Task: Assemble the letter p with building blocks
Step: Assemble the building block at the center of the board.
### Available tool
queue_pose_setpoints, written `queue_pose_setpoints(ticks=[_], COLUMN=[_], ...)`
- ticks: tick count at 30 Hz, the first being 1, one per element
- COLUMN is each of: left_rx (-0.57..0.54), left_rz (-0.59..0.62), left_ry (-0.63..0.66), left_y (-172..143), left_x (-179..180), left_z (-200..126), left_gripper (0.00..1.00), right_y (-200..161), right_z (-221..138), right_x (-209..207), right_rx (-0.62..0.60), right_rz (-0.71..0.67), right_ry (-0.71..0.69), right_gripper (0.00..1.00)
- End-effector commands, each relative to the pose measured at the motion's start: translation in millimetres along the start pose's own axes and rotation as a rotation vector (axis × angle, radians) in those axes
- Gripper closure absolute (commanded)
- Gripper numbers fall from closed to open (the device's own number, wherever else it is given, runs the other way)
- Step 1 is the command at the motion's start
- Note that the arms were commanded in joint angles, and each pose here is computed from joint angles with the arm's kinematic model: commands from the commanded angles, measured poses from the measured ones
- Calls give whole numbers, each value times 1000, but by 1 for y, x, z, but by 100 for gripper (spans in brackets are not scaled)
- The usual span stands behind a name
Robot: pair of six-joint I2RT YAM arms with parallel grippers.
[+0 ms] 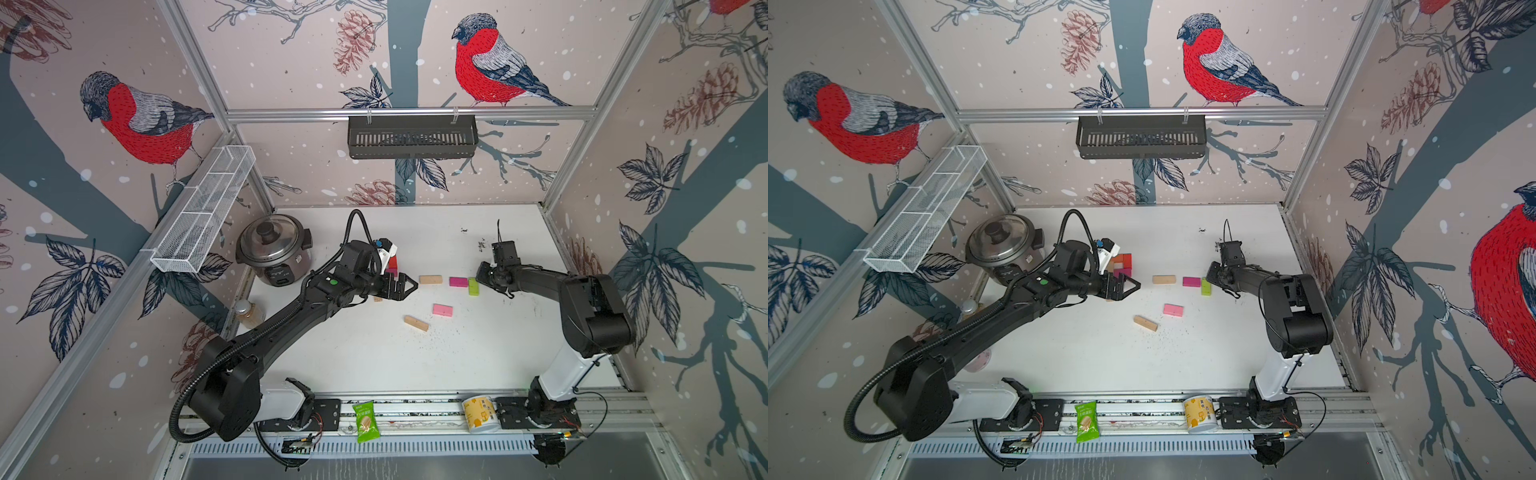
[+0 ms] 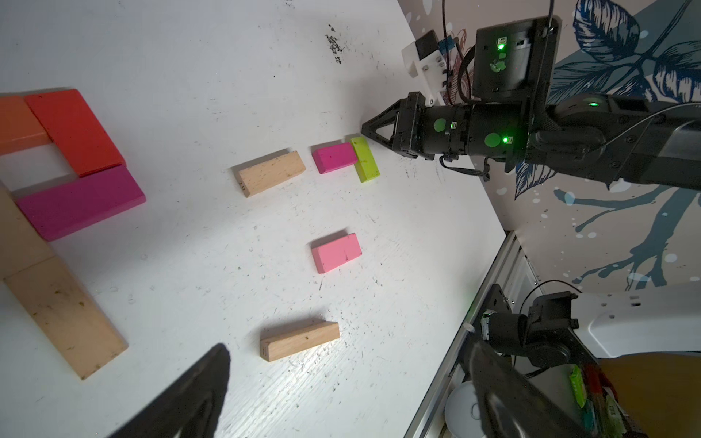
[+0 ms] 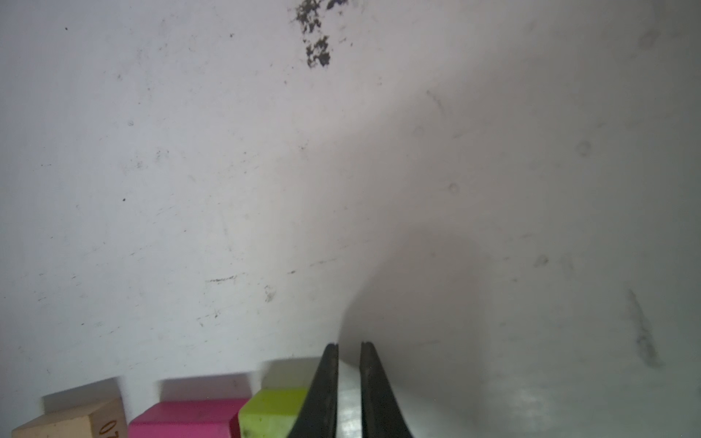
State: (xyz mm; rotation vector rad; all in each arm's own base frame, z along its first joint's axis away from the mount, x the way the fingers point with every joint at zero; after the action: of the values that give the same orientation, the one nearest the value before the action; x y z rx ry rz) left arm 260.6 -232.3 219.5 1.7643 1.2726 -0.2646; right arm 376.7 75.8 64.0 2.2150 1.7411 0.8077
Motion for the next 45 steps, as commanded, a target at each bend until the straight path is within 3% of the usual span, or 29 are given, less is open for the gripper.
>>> queue_pose_setpoints(ticks=[1, 32, 45], left_rx=[-5, -3, -2], left_rz=[43, 43, 40], left_ry=[19, 18, 24], left_y=[-2, -4, -5], left_x=[2, 1, 2], left_z=[-4, -6, -6], left_gripper=[2, 2, 3], right_y=[-4, -22, -40], right_z=[2, -4, -12], right_x=[3, -12, -2], right_rx=[18, 31, 50], right_rz=[-7, 18, -18], right_ry=[3, -86, -56], right_gripper=[84, 81, 81])
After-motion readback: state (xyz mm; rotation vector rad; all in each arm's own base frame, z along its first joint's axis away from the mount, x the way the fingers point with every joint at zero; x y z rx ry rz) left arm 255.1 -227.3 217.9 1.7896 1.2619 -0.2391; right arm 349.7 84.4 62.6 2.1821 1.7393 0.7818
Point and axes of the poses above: each gripper's point midway between its finger pads, its own z axis out along the fingers, its own x axis along the line the jaws close on, y = z × x, the point moved 5 cm from there along -z, back along the fingers, and after that the axes turned 5 degrees about -z, right-handed, at the moved point
